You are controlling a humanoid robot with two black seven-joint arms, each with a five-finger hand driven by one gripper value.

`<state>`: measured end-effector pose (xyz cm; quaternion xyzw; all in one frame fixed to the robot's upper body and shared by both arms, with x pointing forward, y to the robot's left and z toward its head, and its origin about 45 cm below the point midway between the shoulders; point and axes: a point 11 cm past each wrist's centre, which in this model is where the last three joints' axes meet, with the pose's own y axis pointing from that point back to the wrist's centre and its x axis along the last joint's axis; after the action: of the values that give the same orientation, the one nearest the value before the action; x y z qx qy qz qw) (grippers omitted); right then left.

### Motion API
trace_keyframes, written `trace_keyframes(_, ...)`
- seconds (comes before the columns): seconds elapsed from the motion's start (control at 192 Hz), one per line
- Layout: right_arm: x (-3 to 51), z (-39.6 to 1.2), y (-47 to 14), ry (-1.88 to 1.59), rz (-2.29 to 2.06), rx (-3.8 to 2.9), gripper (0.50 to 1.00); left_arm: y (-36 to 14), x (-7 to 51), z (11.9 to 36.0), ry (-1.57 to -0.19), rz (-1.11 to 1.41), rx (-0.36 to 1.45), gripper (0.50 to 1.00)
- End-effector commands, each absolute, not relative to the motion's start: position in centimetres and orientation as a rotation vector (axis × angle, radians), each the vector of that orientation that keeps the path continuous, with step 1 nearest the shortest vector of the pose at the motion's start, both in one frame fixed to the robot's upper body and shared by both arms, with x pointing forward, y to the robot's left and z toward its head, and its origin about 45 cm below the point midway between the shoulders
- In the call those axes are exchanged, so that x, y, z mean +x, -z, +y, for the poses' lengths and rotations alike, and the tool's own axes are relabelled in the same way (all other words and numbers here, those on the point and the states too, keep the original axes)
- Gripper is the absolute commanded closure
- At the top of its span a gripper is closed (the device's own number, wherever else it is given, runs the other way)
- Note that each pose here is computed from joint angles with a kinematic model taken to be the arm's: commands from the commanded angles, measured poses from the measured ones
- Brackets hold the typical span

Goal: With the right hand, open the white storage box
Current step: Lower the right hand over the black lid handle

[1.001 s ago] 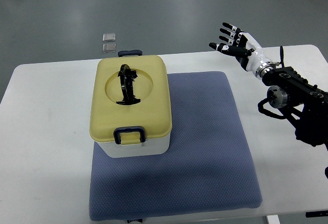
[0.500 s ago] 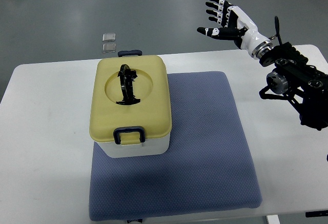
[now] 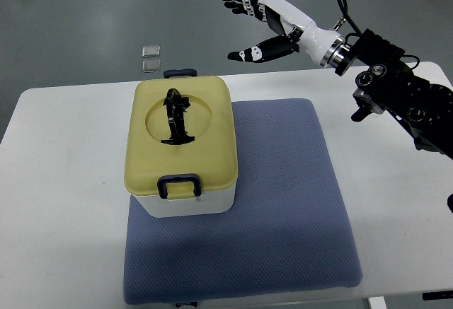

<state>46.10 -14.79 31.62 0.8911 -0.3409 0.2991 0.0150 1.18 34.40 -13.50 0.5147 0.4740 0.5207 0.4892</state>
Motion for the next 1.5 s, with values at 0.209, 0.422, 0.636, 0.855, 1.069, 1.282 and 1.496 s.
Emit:
trace_keyframes(0.209, 44.2, -11.0, -33.4, -1.241, -0.68, 2.688, 0.607, 13.5, 1.2, 34.3, -1.263, 1.153, 1.249, 0.5)
trace_keyframes(0.422, 42.7, -8.7, -34.0, -1.332, -0.495, 2.661, 0.609, 13.5, 1.2, 34.2, -1.261, 1.154, 1.246, 0.5)
trace_keyframes(0.636, 42.1, -7.0, -34.1, -1.419, -0.356, 2.587, 0.611, 13.5, 1.2, 34.2, -1.262, 1.154, 1.248, 0.5)
trace_keyframes(0.855, 41.8, -6.2, -34.0, -1.487, -0.256, 2.509, 0.611, 13.5, 1.2, 34.3, -1.263, 1.153, 1.249, 0.5)
trace_keyframes(1.069, 41.4, -4.6, -34.5, -1.585, -0.152, 2.424, 0.646, 13.5, 1.2, 34.3, -1.262, 1.152, 1.25, 0.5)
trace_keyframes(1.282, 40.8, -2.8, -35.0, -1.692, -0.046, 2.327, 0.683, 13.5, 1.3, 34.2, -1.261, 1.153, 1.246, 0.5)
trace_keyframes(1.496, 40.6, -1.6, -35.2, -1.77, 0.06, 2.21, 0.685, 13.5, 1.5, 34.2, -1.263, 1.15, 1.245, 0.5)
